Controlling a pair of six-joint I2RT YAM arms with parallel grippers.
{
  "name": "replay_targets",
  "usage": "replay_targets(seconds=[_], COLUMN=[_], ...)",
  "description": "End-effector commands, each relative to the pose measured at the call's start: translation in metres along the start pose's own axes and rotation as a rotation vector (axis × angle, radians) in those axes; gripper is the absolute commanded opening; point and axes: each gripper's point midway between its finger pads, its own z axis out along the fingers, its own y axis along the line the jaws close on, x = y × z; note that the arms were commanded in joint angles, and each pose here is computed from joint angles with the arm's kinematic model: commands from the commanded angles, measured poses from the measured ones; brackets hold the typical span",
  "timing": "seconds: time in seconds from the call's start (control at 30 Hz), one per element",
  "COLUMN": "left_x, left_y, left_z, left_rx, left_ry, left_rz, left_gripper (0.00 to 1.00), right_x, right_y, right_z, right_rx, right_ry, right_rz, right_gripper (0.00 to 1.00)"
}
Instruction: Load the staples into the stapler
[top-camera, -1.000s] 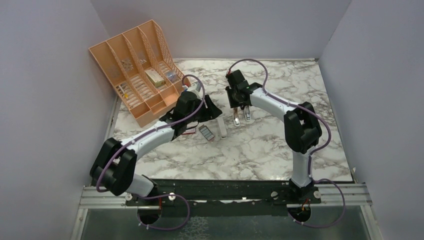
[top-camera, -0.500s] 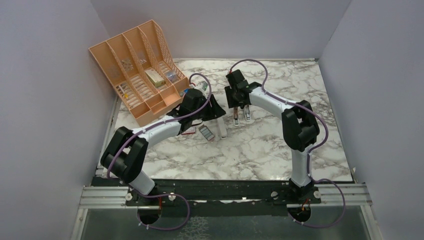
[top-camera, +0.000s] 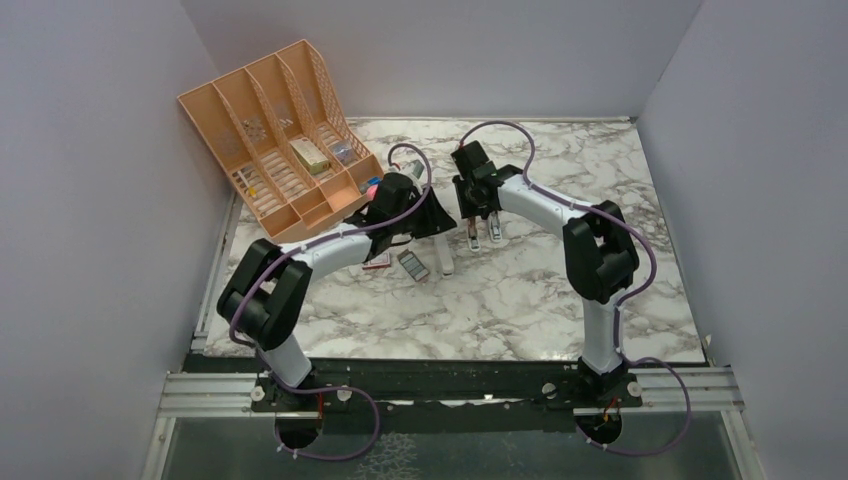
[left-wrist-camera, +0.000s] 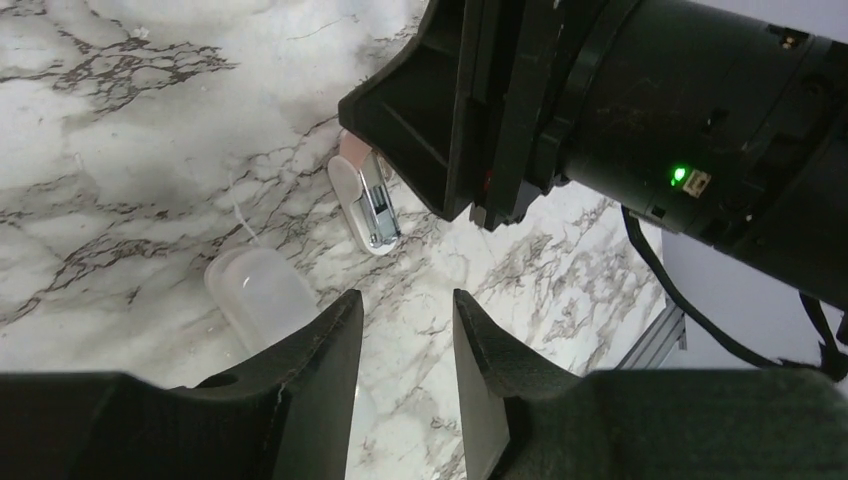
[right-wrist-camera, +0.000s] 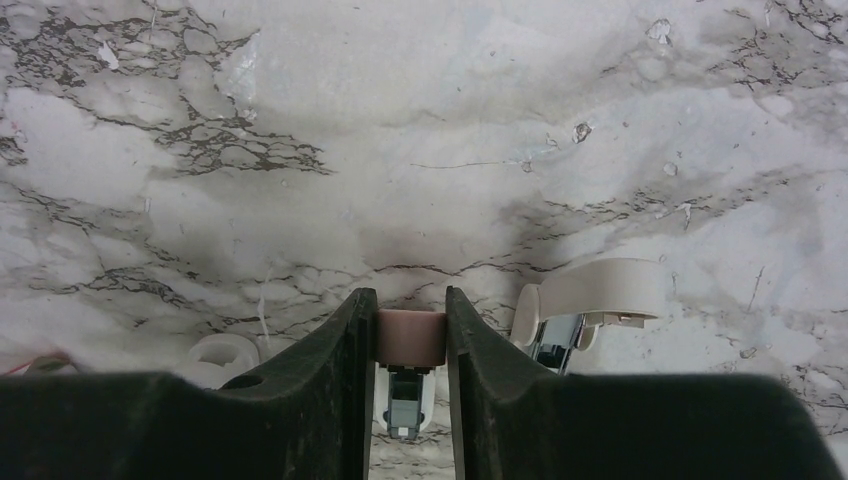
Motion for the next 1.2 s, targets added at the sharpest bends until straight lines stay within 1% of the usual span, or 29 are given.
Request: replay_targets(seconds=[0.0, 0.13, 0.23, 0.3, 0.43, 0.57, 0.73, 0.87, 0.93, 1.0, 1.1, 1.17], left_x=[-0.004, -0.005, -0.008, -0.007, -0.003, -0.001, 0.008, 0.015, 0.017, 0.018, 0.021, 0.022], left_y=[-0.018, -0.016, 0.001, 0.009, 0.009, 0.014, 0.013, 0.012, 0.016, 0.020, 0.025, 0.027], left_z=[0.015, 0.028, 0.042, 0.050, 0.063, 0.070, 0.083, 0.089, 0.091, 0.092, 0.094, 0.095], left_rx=[0.075, 0.073, 0.009, -0.015, 0.018, 0.012, 0.050, 0.079, 0.066, 0.050, 0.037, 0.035], left_ry=[0.026, 0.026, 0.007, 0.010, 0.023, 0.033, 0.093, 0.125, 0.128, 0.123, 0.128, 0.129], left_rz=[-0.010, -0.022, -0.014, -0.011, -0.013, -0.008, 0.000, -0.011, -0.016, -0.017, -0.018, -0.019], left_gripper=[0.38, 0.33, 0.27, 0.26, 0.25, 0.25, 0.29, 0.30, 0.30, 0.29, 0.23, 0.22], right_x=[-0.008, -0.019, -0.022, -0.024, -0.030, -0.037, -0.041, -0.046, -0.046, -0.046, -0.044, -0.043], right_y=[-0.007, -0.009, -0.010, -0.011, -0.013, -0.012, -0.014, -0.015, -0.014, -0.015, -0.015, -0.015], right_z=[-0.010, -0.010, -0.007, -0.005, -0.005, -0.005, -0.002, -0.002, -0.002, -0.001, 0.002, 0.003], right_rx=[0.023, 0.039, 0.046, 0.049, 0.047, 0.034, 0.032, 0.023, 0.019, 0.019, 0.017, 0.016], right_ry=[-0.016, -0.050, -0.060, -0.064, -0.085, -0.103, -0.105, -0.113, -0.112, -0.110, -0.101, -0.098], right_rz=[0.014, 0.013, 0.019, 0.029, 0.057, 0.076, 0.098, 0.116, 0.119, 0.121, 0.121, 0.121], right_gripper=[0.28, 0.28, 0.27, 0.27, 0.27, 0.27, 0.27, 0.27, 0.27, 0.27, 0.27, 0.27])
